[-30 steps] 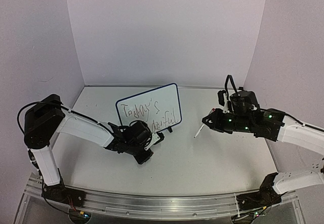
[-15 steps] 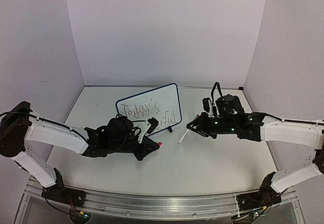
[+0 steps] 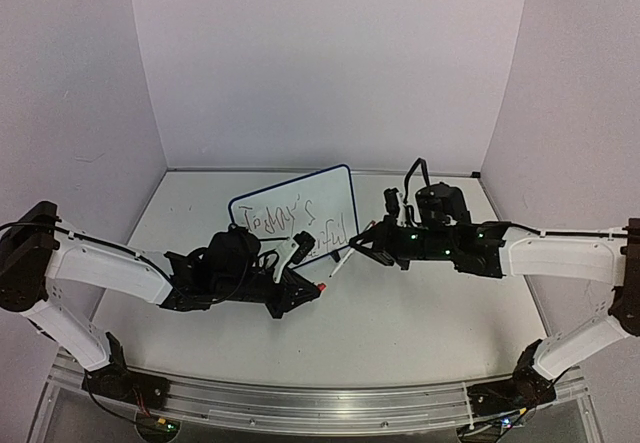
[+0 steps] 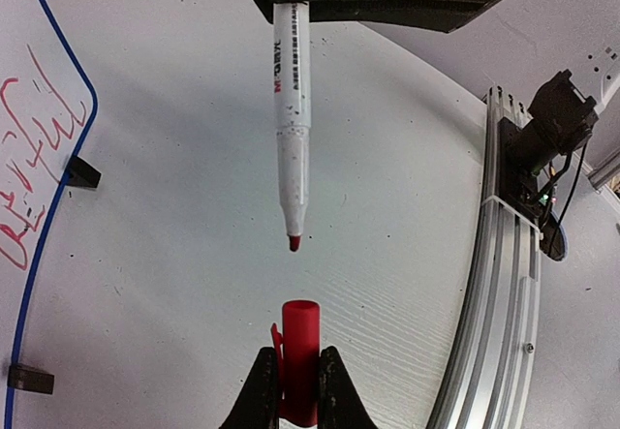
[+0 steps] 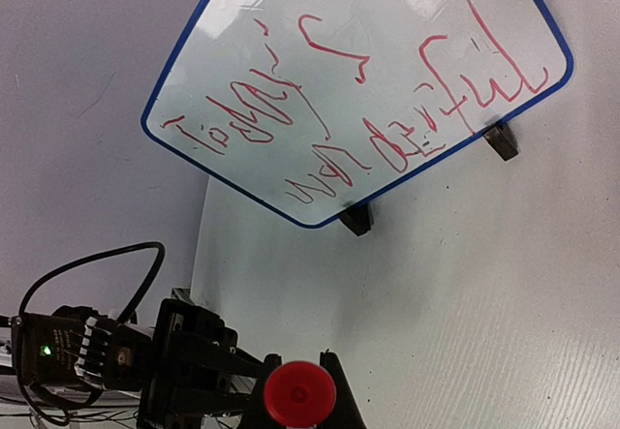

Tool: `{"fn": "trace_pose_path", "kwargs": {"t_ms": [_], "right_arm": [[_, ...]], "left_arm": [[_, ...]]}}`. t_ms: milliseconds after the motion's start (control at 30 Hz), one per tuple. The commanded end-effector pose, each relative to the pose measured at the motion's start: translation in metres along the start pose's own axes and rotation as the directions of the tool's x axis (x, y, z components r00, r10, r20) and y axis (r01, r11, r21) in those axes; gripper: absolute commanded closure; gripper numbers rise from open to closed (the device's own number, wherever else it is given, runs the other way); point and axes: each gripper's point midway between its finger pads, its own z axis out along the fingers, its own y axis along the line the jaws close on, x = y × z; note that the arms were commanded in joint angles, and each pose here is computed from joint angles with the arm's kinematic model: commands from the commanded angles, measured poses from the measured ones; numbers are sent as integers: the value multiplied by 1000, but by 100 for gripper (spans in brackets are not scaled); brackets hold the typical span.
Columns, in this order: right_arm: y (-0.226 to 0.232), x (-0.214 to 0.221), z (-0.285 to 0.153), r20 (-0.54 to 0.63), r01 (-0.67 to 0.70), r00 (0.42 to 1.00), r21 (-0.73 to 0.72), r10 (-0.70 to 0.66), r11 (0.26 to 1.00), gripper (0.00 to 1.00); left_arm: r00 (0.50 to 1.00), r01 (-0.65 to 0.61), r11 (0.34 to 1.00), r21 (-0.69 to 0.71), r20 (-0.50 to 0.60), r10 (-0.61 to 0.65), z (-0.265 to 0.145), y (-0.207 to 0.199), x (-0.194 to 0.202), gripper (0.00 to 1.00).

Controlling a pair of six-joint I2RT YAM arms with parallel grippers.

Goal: Write a sentence on the whiteboard
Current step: Insert the whiteboard marker without the cap into the pen cap.

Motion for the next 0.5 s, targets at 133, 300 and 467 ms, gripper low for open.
{"fn": "trace_pose_path", "kwargs": {"t_ms": [133, 300, 467], "right_arm": [[25, -6, 5, 8, 5, 1000, -77, -4, 997, 100], [25, -3, 6, 0, 1, 1000, -78, -1, 997, 100], [25, 0, 8, -13, -1, 1000, -83, 0, 997, 100]], "left_arm": [[999, -6, 999, 39, 54, 4, -3, -9, -14, 100], [998, -6, 999, 40, 55, 3, -3, -9, -16, 100], [999, -2, 999, 32, 51, 1, -2, -7, -15, 100]]}}
